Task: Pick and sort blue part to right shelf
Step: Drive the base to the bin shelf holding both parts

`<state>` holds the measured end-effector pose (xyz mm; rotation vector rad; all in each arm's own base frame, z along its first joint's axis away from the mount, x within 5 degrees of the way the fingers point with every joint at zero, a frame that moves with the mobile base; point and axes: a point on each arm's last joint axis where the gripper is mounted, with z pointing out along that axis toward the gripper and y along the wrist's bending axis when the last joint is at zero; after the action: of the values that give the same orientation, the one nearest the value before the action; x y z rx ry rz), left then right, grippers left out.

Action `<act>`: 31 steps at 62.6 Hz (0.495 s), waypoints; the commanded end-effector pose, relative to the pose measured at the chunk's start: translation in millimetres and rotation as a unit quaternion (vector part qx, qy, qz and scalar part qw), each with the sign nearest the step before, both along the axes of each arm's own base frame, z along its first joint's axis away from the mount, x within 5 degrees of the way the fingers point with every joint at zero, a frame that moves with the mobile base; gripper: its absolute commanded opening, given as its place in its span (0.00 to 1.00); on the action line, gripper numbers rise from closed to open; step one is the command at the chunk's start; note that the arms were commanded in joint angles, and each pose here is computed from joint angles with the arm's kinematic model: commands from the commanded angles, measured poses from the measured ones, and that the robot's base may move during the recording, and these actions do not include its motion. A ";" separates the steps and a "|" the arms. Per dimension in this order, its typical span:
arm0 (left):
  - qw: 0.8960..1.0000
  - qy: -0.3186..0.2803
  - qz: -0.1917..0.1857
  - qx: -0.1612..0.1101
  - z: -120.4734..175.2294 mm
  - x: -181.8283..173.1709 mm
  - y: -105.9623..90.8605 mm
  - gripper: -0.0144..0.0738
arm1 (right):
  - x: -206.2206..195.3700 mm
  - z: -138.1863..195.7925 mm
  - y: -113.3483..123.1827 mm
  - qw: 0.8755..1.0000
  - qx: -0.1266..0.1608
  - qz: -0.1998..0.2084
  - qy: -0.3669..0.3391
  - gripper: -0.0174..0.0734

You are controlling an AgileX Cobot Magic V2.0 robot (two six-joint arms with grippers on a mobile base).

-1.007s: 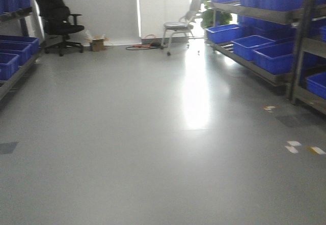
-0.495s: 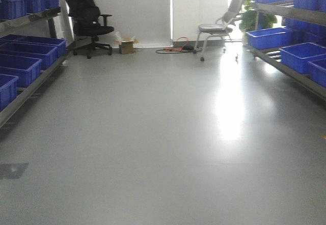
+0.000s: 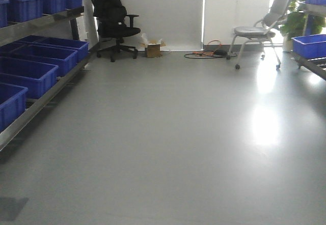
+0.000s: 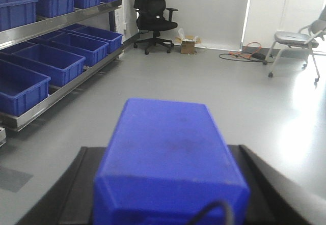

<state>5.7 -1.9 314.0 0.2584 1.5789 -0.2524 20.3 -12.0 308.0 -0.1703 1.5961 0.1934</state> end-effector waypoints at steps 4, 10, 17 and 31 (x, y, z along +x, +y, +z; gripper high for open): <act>0.997 -0.066 -0.001 -0.026 16.6 -8.3 2.8 0.48 | -1.1 15.7 1.0 0.999 -0.003 0.007 -0.050 0.35; 0.997 -0.066 -0.001 -0.026 16.6 -8.3 2.8 0.48 | -1.1 15.7 1.0 0.999 -0.003 0.007 -0.050 0.35; 0.997 -0.066 -0.001 -0.026 16.6 -8.3 2.8 0.48 | -1.1 15.7 1.0 0.999 -0.003 0.007 -0.050 0.35; 0.997 -0.066 -0.002 -0.026 16.6 -8.3 2.8 0.48 | -1.1 15.7 1.0 0.999 -0.003 0.007 -0.050 0.35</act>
<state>5.7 -1.9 314.0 0.2584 1.5789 -0.2524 20.3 -12.0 307.8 -0.1700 1.5977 0.1929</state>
